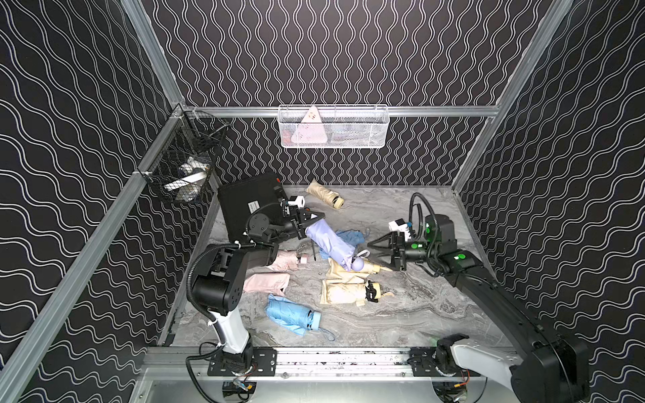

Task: Take umbrellas out of sleeves
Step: Take out the umbrella from the umbrella sleeve.

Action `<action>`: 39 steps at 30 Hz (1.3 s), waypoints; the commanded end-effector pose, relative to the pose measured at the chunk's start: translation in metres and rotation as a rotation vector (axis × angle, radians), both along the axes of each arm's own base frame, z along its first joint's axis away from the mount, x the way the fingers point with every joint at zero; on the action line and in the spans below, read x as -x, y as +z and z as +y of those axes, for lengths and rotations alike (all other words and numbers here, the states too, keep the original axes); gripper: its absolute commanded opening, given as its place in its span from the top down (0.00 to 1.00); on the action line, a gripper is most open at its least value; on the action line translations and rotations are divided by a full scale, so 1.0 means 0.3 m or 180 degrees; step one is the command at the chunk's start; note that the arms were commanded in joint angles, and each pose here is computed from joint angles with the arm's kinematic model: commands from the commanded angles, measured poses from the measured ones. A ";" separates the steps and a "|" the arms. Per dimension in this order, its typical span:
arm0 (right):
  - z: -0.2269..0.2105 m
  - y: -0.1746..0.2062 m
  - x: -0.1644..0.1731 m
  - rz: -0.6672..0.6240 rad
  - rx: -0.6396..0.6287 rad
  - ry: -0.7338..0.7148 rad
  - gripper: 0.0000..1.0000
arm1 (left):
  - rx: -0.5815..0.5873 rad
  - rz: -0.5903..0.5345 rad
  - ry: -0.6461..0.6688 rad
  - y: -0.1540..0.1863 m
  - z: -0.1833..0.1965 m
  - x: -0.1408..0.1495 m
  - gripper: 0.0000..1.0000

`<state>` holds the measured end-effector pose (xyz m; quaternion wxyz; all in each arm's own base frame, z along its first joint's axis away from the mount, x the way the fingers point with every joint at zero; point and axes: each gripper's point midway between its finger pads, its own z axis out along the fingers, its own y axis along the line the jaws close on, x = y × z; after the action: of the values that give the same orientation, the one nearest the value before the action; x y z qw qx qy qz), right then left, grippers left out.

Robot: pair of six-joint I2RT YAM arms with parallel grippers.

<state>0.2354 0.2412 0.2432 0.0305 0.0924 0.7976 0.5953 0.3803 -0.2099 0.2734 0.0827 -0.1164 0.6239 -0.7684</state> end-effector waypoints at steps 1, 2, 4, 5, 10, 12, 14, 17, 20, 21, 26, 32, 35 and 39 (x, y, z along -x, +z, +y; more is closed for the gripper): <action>0.049 0.007 -0.007 -0.0011 -0.0084 -0.0043 0.41 | 0.0104 -0.0084 -0.0021 0.050 0.003 0.014 1.00; 0.058 0.002 -0.004 -0.0019 -0.0082 -0.0035 0.41 | 0.0108 -0.0094 -0.0016 0.053 0.003 0.014 1.00; 0.062 0.001 -0.012 -0.0050 -0.0111 -0.0069 0.44 | 0.0112 -0.0101 -0.0019 0.059 0.003 0.014 1.00; 0.064 0.006 -0.018 -0.0075 -0.0131 -0.0077 0.45 | 0.0112 -0.0102 -0.0019 0.059 0.003 0.014 1.00; 0.092 0.001 -0.034 -0.0058 -0.0202 -0.0032 0.48 | 0.0124 -0.0098 0.0008 0.060 0.006 0.015 1.00; 0.100 0.002 -0.044 -0.0048 -0.0259 -0.0031 0.48 | 0.0127 -0.0098 0.0025 0.058 0.007 0.013 1.00; 0.132 -0.002 -0.018 -0.0017 -0.0287 0.0089 0.48 | 0.0138 -0.0090 0.0059 0.055 0.010 0.009 1.00; 0.135 -0.002 -0.011 -0.0008 -0.0299 0.0108 0.43 | 0.0166 -0.0088 0.0155 0.053 0.017 -0.002 1.00; 0.132 0.002 -0.005 -0.0018 -0.0279 0.0120 0.38 | 0.0182 -0.0069 0.0307 0.043 0.028 -0.022 1.00; 0.131 0.000 -0.003 -0.0005 -0.0276 0.0118 0.37 | 0.0169 -0.0070 0.0361 0.038 0.032 -0.028 1.00; 0.128 -0.008 0.001 0.0026 -0.0278 0.0102 0.34 | 0.0113 -0.0089 0.0490 0.036 0.039 -0.043 1.00; 0.135 0.004 -0.014 0.0001 -0.0336 0.0092 0.42 | 0.0103 -0.0104 0.0549 0.039 0.044 -0.045 1.00; 0.146 0.011 -0.033 -0.0030 -0.0370 0.0099 0.49 | 0.0129 -0.0105 0.0518 0.042 0.040 -0.039 1.00; 0.155 0.021 -0.057 -0.0081 -0.0392 0.0073 0.51 | 0.0192 -0.0079 0.0513 0.042 0.040 -0.034 1.00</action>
<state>0.2448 0.2841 0.2322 0.0028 0.0954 0.7741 0.6259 0.3982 -0.1969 0.2742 0.1478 -0.1766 0.6027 -0.7640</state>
